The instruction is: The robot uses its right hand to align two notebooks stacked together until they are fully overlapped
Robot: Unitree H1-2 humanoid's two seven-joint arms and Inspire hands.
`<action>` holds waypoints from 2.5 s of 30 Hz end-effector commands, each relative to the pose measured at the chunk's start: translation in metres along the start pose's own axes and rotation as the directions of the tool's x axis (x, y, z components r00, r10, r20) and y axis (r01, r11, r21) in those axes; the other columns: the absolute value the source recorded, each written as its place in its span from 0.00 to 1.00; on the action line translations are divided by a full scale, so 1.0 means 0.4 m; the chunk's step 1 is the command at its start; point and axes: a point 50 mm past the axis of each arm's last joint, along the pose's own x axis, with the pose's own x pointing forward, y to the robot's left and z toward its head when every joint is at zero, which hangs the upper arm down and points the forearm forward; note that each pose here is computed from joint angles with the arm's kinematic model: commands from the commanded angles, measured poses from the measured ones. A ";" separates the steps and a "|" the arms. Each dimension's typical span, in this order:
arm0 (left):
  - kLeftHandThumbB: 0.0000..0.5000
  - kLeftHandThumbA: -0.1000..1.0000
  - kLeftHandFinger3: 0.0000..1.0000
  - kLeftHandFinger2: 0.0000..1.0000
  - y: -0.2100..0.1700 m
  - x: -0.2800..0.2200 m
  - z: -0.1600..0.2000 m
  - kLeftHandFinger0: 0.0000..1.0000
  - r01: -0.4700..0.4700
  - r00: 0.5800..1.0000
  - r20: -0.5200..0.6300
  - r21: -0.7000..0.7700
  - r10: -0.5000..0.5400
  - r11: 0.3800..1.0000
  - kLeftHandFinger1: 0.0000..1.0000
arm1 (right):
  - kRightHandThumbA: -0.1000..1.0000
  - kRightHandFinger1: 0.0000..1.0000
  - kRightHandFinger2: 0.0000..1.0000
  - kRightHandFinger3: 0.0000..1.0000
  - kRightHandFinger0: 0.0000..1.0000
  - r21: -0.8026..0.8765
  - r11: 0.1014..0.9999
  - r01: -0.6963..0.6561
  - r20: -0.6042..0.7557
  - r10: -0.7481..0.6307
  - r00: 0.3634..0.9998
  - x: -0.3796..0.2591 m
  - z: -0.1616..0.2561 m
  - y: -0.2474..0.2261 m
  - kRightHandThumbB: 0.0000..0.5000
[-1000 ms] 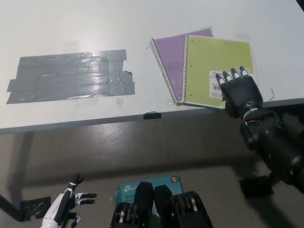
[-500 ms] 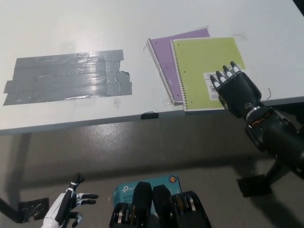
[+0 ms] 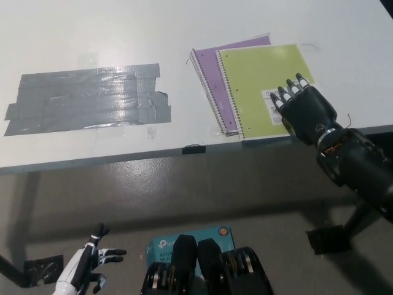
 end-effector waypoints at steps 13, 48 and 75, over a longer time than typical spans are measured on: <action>1.00 1.00 1.00 0.57 0.002 0.006 0.043 0.58 0.017 0.997 0.077 0.026 -0.019 1.000 0.65 | 1.00 1.00 1.00 1.00 1.00 -0.017 0.999 0.049 0.045 -0.049 0.998 0.054 -0.012 -0.129 0.79; 1.00 1.00 1.00 0.58 -0.015 0.000 0.032 0.63 0.027 0.997 0.065 0.022 -0.028 0.999 0.64 | 1.00 1.00 1.00 1.00 1.00 -0.018 0.999 0.035 0.098 -0.033 0.995 0.052 0.071 -0.125 0.83; 1.00 1.00 1.00 0.60 -0.020 0.009 0.050 0.67 0.041 0.996 0.075 0.033 -0.043 0.999 0.67 | 1.00 1.00 1.00 1.00 1.00 -0.101 0.993 0.065 0.099 -0.055 0.994 0.071 0.005 -0.128 0.83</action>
